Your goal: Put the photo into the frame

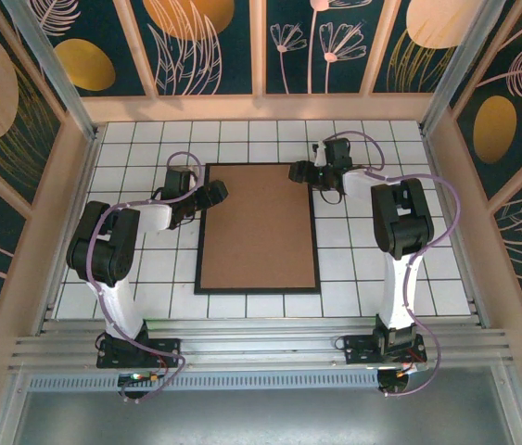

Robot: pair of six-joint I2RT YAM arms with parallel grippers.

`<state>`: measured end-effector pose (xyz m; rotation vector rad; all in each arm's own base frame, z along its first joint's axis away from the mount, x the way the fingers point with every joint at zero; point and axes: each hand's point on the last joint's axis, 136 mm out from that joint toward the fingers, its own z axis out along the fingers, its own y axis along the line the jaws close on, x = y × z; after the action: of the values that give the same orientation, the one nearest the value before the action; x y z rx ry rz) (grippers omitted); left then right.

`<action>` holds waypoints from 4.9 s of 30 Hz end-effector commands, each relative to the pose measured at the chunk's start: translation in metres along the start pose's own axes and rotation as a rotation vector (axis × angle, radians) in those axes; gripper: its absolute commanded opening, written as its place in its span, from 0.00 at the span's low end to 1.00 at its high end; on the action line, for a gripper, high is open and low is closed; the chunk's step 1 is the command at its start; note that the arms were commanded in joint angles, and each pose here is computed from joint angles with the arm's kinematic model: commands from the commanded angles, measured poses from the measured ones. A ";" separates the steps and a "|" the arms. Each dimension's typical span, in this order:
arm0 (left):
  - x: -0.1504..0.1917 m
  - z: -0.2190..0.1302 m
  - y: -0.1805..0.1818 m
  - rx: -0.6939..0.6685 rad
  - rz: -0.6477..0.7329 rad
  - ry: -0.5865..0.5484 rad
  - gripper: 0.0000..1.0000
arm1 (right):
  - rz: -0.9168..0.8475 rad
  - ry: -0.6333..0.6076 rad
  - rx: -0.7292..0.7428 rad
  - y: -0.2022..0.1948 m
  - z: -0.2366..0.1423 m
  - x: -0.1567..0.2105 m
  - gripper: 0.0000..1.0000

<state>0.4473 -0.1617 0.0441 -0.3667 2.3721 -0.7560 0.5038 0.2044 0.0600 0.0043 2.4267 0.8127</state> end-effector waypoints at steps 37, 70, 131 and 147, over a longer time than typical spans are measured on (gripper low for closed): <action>0.006 0.009 0.013 -0.045 0.006 0.020 0.96 | -0.065 0.082 0.083 0.006 -0.038 0.020 0.72; -0.008 0.007 0.006 -0.051 0.024 -0.013 0.98 | -0.030 0.145 0.038 0.008 -0.012 0.051 0.68; 0.060 -0.153 0.084 -0.422 -0.169 -0.156 0.98 | -0.176 -0.045 0.077 -0.013 -0.004 -0.040 0.89; 0.129 -0.158 0.085 -0.346 -0.280 0.088 0.99 | -0.147 0.071 -0.022 -0.011 0.018 -0.018 0.89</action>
<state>0.2506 -0.0680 0.0405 -0.8237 2.5180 -0.3940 0.5334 0.1977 0.0543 -0.1728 2.4283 0.7468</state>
